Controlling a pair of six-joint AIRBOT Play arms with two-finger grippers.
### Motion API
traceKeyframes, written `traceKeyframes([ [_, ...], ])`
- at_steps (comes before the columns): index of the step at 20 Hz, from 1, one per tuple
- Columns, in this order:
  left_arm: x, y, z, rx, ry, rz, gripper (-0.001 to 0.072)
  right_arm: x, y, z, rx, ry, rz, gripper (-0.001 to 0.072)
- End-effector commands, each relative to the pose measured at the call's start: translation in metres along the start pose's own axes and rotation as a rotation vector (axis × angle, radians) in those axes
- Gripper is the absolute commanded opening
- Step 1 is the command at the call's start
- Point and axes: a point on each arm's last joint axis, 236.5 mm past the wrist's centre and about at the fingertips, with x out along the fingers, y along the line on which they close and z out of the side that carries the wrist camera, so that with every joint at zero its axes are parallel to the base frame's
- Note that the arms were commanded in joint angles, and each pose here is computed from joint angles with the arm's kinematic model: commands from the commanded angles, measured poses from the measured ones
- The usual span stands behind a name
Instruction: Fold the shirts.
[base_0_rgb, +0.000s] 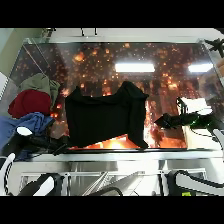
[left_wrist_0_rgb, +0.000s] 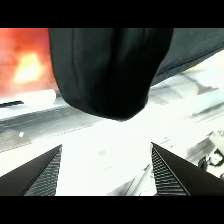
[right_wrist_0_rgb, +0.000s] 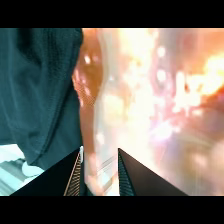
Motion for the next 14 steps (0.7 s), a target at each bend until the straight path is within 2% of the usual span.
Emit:
traceKeyframes([
  [1, 0.008, -0.005, 0.004, 0.025, -0.088, -0.01, 0.0597, 0.005, -0.005, -0.002, 0.001, -0.009, -0.011, 0.0274],
  [5, 0.019, -0.005, 0.027, 0.07, -0.158, 0.053, 0.0597, 0.009, 0.0, 0.001, -0.006, -0.021, -0.003, 0.0275],
  [9, 0.034, -0.015, 0.046, 0.125, -0.097, 0.084, 0.0596, 0.011, 0.005, 0.003, -0.007, -0.029, 0.008, 0.0274],
  [10, 0.036, -0.016, 0.049, 0.131, -0.074, 0.089, 0.0552, 0.011, 0.005, 0.003, -0.008, -0.029, 0.008, 0.0274],
  [11, 0.038, -0.014, 0.051, 0.137, -0.047, 0.102, 0.0397, 0.011, 0.005, 0.003, -0.007, -0.029, 0.008, 0.0275],
  [13, 0.039, -0.008, 0.052, 0.133, 0.005, 0.126, 0.0387, 0.011, 0.005, 0.003, -0.007, -0.028, 0.008, 0.0277],
  [14, 0.038, -0.007, 0.052, 0.136, 0.031, 0.134, 0.0281, 0.011, 0.006, 0.003, -0.008, -0.029, 0.01, 0.0327],
])
